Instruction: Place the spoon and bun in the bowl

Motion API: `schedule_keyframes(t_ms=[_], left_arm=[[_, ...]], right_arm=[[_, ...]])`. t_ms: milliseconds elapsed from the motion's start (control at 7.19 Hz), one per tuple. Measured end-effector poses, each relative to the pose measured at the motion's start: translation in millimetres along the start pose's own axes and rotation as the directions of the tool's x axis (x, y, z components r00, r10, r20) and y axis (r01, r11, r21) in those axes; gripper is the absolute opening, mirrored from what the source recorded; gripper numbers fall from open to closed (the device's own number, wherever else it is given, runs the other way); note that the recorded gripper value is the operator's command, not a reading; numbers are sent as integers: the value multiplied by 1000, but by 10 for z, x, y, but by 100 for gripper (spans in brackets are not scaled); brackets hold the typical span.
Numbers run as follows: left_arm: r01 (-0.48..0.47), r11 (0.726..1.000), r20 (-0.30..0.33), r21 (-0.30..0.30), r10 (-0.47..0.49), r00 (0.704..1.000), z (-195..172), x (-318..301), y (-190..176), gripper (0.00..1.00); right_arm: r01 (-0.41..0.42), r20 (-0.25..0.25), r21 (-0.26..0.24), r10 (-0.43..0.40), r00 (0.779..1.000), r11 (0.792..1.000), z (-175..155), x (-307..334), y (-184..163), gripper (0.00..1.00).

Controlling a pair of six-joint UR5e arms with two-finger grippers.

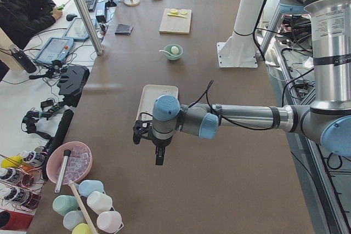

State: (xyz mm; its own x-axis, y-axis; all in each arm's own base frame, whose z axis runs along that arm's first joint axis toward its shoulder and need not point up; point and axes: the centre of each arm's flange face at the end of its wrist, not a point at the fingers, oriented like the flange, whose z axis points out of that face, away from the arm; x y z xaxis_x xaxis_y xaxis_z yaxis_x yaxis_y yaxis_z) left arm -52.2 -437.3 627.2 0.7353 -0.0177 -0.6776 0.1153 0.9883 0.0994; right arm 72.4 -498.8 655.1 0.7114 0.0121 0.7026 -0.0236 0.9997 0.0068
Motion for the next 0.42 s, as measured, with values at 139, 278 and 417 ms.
schedule_keyframes(t_ms=[139, 278, 417], left_arm=[[0, 1000, 1, 0, 0, 1000, 1, -2, 0, 98], [2, 1000, 3, -2, -2, 1000, 10, -11, -1, 98], [4, 1000, 4, -4, -4, 1000, 21, -22, 0, 98]], right_arm=[[1, 0, 2, -1, 1000, 1000, -4, -3, -2, 100], [2, -1, 2, -2, 1000, 1000, -6, -5, -3, 100], [2, -1, 3, -2, 1000, 1000, -6, -4, -2, 100]])
